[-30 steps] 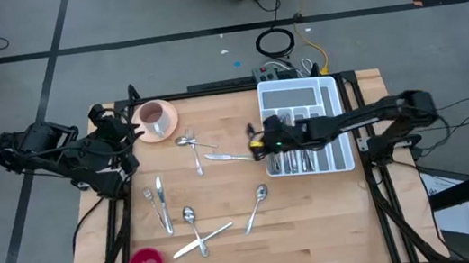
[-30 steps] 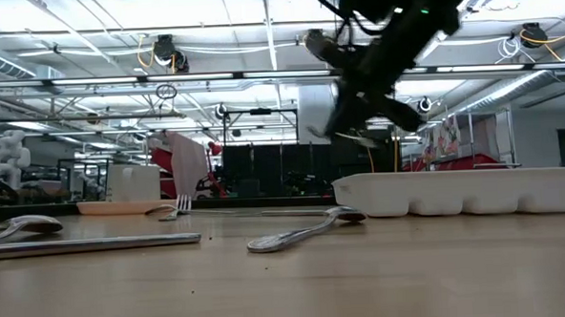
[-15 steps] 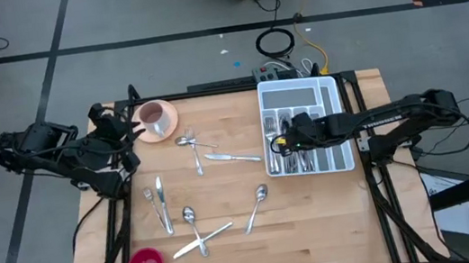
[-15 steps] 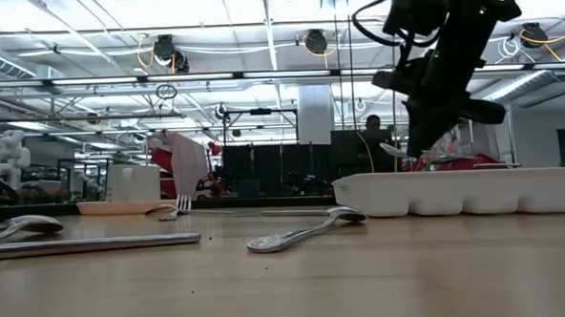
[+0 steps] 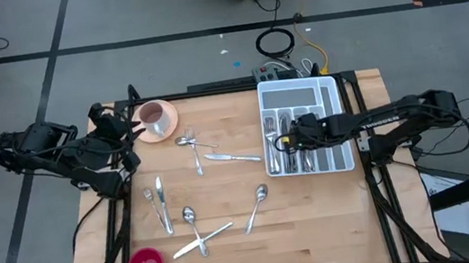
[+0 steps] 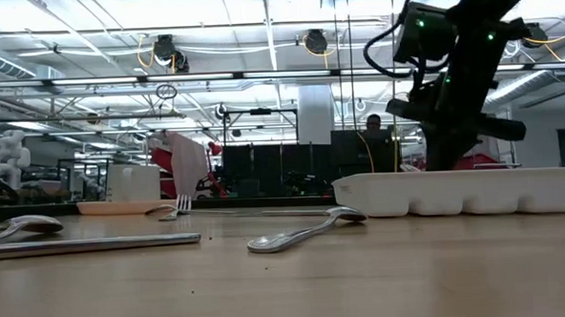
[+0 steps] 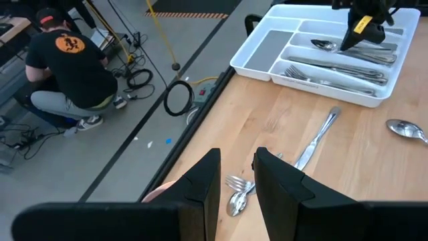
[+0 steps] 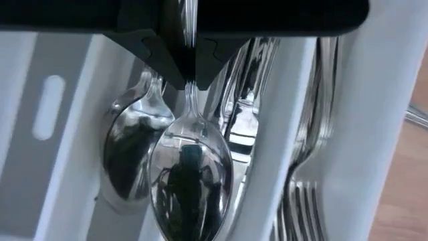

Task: Sort silverware
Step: Put the silver spoon into the white silverware tray

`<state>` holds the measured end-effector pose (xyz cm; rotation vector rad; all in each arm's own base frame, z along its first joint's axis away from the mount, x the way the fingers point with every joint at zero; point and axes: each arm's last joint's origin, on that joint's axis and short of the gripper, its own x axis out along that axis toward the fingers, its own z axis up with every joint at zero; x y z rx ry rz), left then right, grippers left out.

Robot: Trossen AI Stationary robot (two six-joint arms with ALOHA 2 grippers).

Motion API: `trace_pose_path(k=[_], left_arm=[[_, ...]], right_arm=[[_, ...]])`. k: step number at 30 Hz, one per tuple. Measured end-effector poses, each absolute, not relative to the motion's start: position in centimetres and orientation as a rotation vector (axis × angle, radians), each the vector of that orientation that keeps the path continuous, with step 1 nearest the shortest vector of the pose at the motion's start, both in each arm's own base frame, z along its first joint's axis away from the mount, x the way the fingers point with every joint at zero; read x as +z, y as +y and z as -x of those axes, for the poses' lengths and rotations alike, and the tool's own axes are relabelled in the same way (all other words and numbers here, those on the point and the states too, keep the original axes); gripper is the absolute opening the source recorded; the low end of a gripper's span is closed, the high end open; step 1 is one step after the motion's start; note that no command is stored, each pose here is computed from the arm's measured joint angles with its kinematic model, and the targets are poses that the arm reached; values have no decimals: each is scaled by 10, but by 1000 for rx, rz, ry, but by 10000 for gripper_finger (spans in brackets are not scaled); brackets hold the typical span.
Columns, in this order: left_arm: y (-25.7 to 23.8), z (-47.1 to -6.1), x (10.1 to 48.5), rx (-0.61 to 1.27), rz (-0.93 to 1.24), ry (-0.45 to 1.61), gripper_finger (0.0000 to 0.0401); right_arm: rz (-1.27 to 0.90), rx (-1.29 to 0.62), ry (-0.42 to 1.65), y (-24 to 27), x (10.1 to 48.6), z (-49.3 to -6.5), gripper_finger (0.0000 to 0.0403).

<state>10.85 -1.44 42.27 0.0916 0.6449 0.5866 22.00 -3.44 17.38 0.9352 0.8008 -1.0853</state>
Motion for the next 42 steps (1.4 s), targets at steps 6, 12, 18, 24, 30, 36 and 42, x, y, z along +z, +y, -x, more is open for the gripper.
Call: trace_pose_path(k=[6, 12, 18, 24, 30, 36, 42], left_arm=[[-14, -109, 423, 587, -91, 644, 96], [-14, -109, 423, 587, -90, 644, 96], [-14, -109, 423, 587, -90, 643, 96], [-14, -109, 423, 587, -89, 643, 96], [-14, -109, 423, 587, -90, 643, 96], [-14, -109, 423, 586, -90, 643, 96], [-14, -109, 423, 587, -89, 643, 96]], right_arm=[[-987, -1116, 756, -34, 159, -214, 0], [-1015, -1162, 746, -33, 151, -207, 0], [-1015, -1174, 739, -33, 150, -207, 0], [-1014, -1204, 755, -33, 149, -203, 0], [-1007, -1212, 767, -33, 148, -202, 0], [-997, -1213, 779, -33, 148, -202, 32], [-983, -1181, 778, -33, 148, -204, 86]])
